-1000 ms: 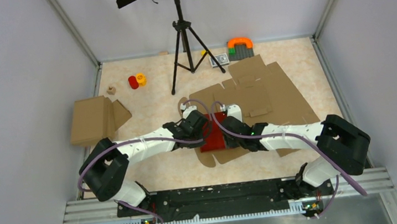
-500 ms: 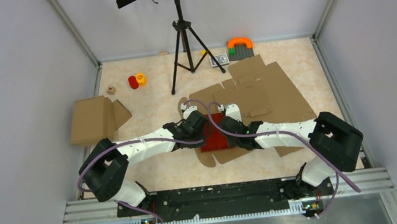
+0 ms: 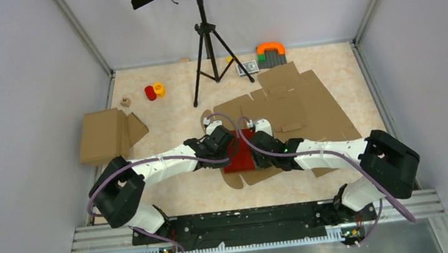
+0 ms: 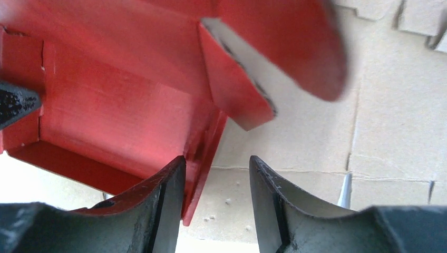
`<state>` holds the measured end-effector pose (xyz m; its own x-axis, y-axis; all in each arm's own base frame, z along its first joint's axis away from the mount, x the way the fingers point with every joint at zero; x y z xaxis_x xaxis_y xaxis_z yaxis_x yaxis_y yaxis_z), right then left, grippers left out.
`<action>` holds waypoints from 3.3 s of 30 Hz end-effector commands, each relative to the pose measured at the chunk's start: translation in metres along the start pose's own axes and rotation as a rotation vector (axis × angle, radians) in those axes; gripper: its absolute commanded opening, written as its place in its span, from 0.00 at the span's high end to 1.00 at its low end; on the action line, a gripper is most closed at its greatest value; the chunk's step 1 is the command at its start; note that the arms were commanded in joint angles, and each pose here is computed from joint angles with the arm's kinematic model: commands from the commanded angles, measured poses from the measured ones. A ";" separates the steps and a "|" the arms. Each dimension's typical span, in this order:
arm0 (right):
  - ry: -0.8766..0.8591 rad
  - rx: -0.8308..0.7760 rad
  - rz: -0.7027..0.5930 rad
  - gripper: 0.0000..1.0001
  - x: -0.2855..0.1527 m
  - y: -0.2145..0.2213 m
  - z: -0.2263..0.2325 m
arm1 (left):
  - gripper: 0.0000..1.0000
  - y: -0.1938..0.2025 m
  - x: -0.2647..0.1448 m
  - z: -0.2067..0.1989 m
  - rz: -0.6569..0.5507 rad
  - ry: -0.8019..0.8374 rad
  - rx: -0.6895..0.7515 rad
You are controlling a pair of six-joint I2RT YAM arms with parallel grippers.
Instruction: Fold the paper box
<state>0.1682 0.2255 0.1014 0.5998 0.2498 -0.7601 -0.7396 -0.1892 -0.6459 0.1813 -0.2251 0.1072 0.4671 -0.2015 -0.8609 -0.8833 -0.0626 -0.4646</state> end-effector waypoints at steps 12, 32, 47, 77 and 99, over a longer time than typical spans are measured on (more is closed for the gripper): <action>0.189 -0.124 0.079 0.89 -0.001 -0.001 -0.006 | 1.00 -0.008 -0.003 -0.009 -0.036 0.009 0.007; -0.270 0.072 -0.291 0.25 -0.067 -0.060 -0.035 | 0.39 -0.036 -0.062 0.004 -0.191 0.113 0.076; -0.332 -0.077 -0.245 0.25 -0.048 -0.095 -0.036 | 0.37 -0.077 -0.053 0.020 -0.294 0.301 0.163; -0.263 0.099 -0.043 0.96 -0.014 -0.106 -0.023 | 0.98 -0.090 -0.019 -0.012 -0.105 0.359 0.152; -0.213 0.175 -0.528 1.00 -0.028 -0.136 -0.015 | 1.00 -0.124 -0.045 -0.025 -0.515 0.376 0.170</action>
<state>0.2491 0.2191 0.1777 0.7333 0.4096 -0.5427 -0.6113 0.0479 -0.7899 0.2609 -0.2163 0.1738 0.6466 -0.4156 -0.6397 -0.7217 -0.0616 -0.6895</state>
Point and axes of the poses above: each gripper's point midway between its finger pads, its own x axis out along the fingers, its own z axis along the line the jaws close on, y = z × x, the point moved 8 cm from there along -x, back along the fingers
